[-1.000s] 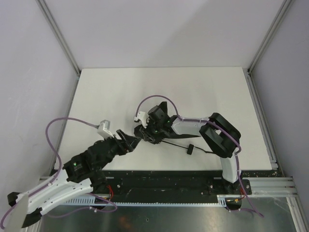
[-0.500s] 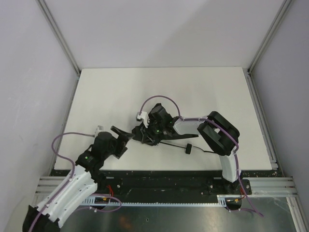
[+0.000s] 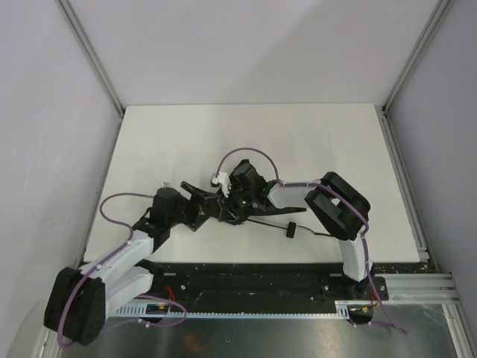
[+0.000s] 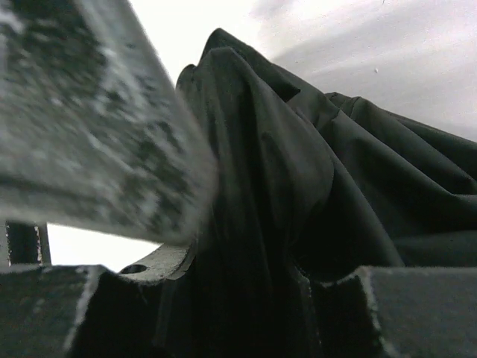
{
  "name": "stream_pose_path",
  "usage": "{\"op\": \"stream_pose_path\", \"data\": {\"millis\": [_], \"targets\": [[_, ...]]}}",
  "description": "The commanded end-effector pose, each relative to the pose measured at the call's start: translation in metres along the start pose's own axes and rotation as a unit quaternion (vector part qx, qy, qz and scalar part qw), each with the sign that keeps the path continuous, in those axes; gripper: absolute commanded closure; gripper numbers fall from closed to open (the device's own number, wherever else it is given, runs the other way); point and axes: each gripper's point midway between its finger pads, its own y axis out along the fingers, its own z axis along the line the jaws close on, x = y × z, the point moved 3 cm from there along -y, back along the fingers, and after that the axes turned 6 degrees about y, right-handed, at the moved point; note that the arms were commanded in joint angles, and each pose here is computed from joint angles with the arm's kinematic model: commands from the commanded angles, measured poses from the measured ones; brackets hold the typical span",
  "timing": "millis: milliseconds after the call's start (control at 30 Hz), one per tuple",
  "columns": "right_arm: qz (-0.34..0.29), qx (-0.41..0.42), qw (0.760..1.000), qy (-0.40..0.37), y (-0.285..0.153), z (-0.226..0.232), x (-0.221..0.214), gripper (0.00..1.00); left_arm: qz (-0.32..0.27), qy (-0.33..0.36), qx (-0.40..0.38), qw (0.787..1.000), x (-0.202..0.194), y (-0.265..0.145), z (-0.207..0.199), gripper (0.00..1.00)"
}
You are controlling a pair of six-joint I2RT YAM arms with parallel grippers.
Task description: Put away the umbrella
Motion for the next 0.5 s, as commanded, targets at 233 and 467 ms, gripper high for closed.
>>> {"op": "stream_pose_path", "data": {"millis": [233, 467], "targets": [[0.188, 0.004, 0.976, 0.114, -0.010, 0.022, -0.118, 1.00, -0.026, 0.044, -0.028, 0.998, 0.002, 0.035, 0.003, 0.08], [0.167, 0.010, 0.981, 0.099, -0.012, 0.028, -0.103, 1.00, -0.018, 0.031, 0.022, 0.999, -0.008, 0.033, 0.045, 0.08]]}}
